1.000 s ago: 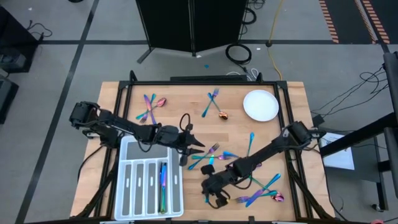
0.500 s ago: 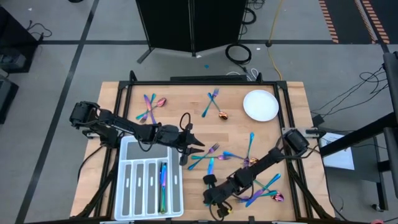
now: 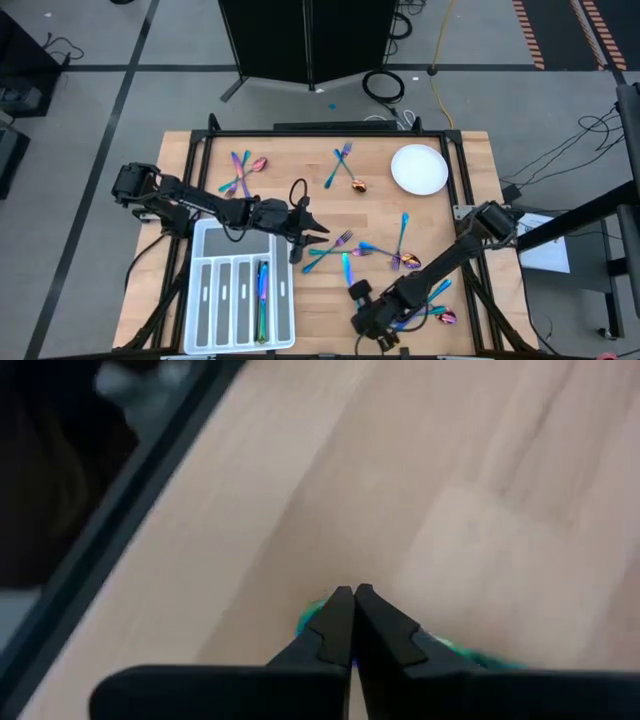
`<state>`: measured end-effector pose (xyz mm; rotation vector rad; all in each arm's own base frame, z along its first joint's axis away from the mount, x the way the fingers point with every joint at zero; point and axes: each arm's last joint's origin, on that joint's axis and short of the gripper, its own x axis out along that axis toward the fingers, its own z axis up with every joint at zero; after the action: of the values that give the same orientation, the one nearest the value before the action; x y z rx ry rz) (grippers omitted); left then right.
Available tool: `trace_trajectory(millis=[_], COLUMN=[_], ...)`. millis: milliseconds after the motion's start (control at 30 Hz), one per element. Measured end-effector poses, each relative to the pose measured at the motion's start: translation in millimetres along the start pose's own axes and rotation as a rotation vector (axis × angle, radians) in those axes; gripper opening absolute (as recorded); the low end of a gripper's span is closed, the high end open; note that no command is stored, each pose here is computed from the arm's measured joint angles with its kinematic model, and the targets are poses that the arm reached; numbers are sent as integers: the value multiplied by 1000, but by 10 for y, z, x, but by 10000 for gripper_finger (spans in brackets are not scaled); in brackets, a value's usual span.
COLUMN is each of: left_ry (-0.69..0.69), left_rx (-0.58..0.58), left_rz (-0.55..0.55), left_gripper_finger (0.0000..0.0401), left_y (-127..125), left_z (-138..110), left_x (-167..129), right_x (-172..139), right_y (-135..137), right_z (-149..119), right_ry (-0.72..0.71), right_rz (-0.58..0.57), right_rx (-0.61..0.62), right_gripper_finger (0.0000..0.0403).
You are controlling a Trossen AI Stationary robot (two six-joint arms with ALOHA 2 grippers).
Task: Sort silverware
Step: Put the bottom left iridescent knife into the cutlery tray
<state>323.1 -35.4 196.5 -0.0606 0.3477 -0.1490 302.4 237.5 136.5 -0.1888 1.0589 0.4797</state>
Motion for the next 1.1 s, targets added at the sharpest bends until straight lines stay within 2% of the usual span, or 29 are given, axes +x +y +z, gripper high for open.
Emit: trace_trajectory(millis=[133, 267, 333, 500, 600, 833, 1100], left_ry=[-1, -3, -3, 2, 21, -27, 37], left_rx=[-1, -5, -6, -9, -8, -18, -57], left_rz=[13, 27, 31, -31, -62, -101, -75], left_gripper_finger=[113, 113, 113, 113, 113, 113, 113], left_y=[44, 92, 106, 74, 16, -80, 10], left_z=[3, 6, 8, 3, -44, -219, -415], left_x=[-3, -6, -7, -3, 37, 262, 471], right_x=[-272, -458, -448, -263, -221, -198, -80], right_y=[16, -48, -152, -412, -508, -629, -846], right_z=[65, 65, -7, -264, -333, -346, -347], right_ry=[-40, -79, -73, -100, -134, -123, -117], right_rz=[-14, -134, -192, -174, -220, -240, -213], right_rx=[2, 69, 100, 203, 232, 184, 137], right_gripper_finger=[0, 0, 0, 0, 0, 0, 0])
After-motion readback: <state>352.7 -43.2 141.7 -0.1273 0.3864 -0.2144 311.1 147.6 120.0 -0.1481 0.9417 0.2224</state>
